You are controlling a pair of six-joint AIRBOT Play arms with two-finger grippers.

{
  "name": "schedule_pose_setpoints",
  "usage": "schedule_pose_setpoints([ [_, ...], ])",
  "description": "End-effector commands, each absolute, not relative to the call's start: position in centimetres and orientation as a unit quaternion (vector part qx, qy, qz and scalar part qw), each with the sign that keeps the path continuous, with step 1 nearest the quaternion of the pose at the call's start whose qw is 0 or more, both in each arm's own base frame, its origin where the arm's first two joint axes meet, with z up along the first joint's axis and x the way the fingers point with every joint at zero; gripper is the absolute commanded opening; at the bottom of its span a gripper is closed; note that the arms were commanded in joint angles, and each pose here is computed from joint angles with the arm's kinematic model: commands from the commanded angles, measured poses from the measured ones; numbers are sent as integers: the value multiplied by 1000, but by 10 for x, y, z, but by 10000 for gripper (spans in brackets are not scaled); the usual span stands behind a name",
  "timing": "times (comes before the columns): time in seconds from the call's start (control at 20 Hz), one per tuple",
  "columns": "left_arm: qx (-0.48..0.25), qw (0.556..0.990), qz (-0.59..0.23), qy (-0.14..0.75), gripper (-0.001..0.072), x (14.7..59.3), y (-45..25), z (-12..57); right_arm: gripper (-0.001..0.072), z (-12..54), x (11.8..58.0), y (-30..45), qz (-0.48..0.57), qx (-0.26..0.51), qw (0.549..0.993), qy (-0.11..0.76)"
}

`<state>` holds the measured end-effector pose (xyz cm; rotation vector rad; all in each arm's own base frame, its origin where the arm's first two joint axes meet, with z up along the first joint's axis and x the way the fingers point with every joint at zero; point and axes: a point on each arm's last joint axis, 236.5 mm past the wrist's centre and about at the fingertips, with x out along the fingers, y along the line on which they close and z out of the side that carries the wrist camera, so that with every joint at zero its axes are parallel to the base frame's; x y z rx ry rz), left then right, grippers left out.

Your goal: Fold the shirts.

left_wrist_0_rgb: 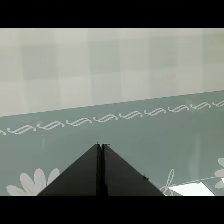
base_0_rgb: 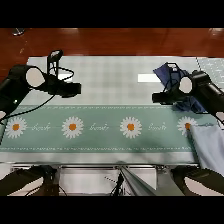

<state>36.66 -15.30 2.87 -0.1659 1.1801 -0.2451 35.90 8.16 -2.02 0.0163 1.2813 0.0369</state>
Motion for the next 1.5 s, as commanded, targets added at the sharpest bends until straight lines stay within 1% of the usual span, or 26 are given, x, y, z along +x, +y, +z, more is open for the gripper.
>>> schedule_pose_setpoints([
  [0.0,-78,824,-115,549,27,370,-153,30,26,-7,394,86,27,17,846,532],
  [0.15,-89,856,-118,495,27,396,-156,43,26,1,408,91,34,24,863,504],
  [0.2,-92,867,-119,475,28,406,-158,49,26,8,420,91,37,20,877,479],
  [0.25,-98,878,-120,453,33,417,-159,54,29,17,433,87,37,1,893,448],
  [0.3,-101,889,-122,430,127,427,-161,60,73,27,447,81,37,-29,908,416],
  [0.35,-100,899,-124,407,421,438,-161,65,384,38,460,73,33,-65,921,383],
  [0.4,-104,907,-124,389,703,446,-162,69,573,46,472,61,14,-76,932,355],
  [0.45,-102,913,-126,373,705,454,-163,72,573,49,481,37,-21,-68,936,345],
  [0.55,-102,920,-124,356,704,464,-162,73,573,46,494,-22,-104,5,933,344],
  [0.65,-103,920,-121,359,704,467,-161,67,573,31,497,-83,-172,66,914,363],
  [0.75,-102,918,-120,364,704,467,-161,62,573,9,494,-127,-212,105,890,390],
  [0.85,-100,915,-119,373,703,466,-161,56,572,-14,493,-146,-216,128,872,421],
  [1.0,-18,912,-155,380,704,461,-166,44,572,-65,476,-138,-200,166,830,493],
  [1.15,-5,893,-158,422,703,446,-165,26,570,-95,453,-127,-191,162,793,555],
  [1.2,-2,882,-156,445,703,438,-161,19,540,-100,442,-124,-193,167,777,576],
  [1.3,19,844,-152,513,703,409,-145,-1,200,-101,417,-115,-180,182,739,623],
  [1.35,39,817,-158,554,703,389,-135,-11,26,-94,415,-100,-135,188,732,641],
  [1.4,50,791,-161,589,703,371,-126,-18,26,-78,421,-85,-87,197,738,640],
  [1.45,54,764,-161,622,703,352,-116,-22,26,-49,437,-71,-45,205,759,616],
])
